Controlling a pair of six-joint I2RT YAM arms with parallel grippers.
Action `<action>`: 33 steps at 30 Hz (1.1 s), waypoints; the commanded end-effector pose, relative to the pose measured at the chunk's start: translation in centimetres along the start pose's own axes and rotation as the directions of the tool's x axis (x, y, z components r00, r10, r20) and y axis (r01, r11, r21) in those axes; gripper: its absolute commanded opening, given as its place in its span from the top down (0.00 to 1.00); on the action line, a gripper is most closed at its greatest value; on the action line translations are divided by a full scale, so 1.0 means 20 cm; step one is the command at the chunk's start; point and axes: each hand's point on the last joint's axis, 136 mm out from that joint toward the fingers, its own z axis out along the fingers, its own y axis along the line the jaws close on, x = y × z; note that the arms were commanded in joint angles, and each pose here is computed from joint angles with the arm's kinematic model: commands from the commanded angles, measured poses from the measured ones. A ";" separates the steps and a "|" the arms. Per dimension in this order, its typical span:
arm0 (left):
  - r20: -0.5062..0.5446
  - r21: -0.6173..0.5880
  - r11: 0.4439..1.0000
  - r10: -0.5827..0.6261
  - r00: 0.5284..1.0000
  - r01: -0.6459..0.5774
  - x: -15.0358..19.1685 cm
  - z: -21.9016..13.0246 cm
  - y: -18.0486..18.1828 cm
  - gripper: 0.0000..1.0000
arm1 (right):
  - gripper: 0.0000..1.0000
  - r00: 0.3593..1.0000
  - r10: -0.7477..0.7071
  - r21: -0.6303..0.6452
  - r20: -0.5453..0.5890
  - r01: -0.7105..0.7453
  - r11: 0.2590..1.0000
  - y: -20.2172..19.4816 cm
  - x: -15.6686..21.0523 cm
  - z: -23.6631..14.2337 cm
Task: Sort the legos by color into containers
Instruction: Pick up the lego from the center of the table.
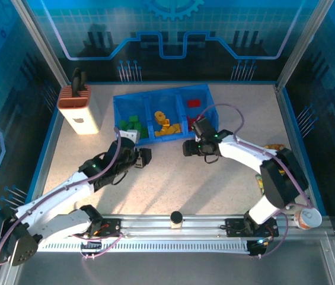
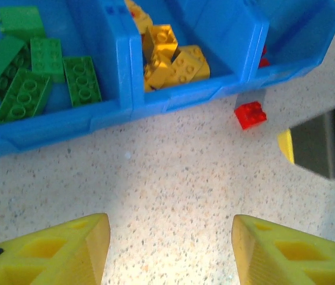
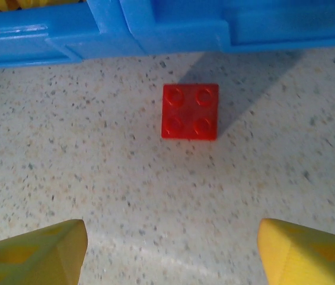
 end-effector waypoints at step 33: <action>-0.044 -0.044 0.996 -0.075 0.996 0.073 0.27 -0.03 0.15 0.47 | 0.68 0.998 -0.064 0.142 -0.020 0.066 0.988 -0.04 -0.15 0.19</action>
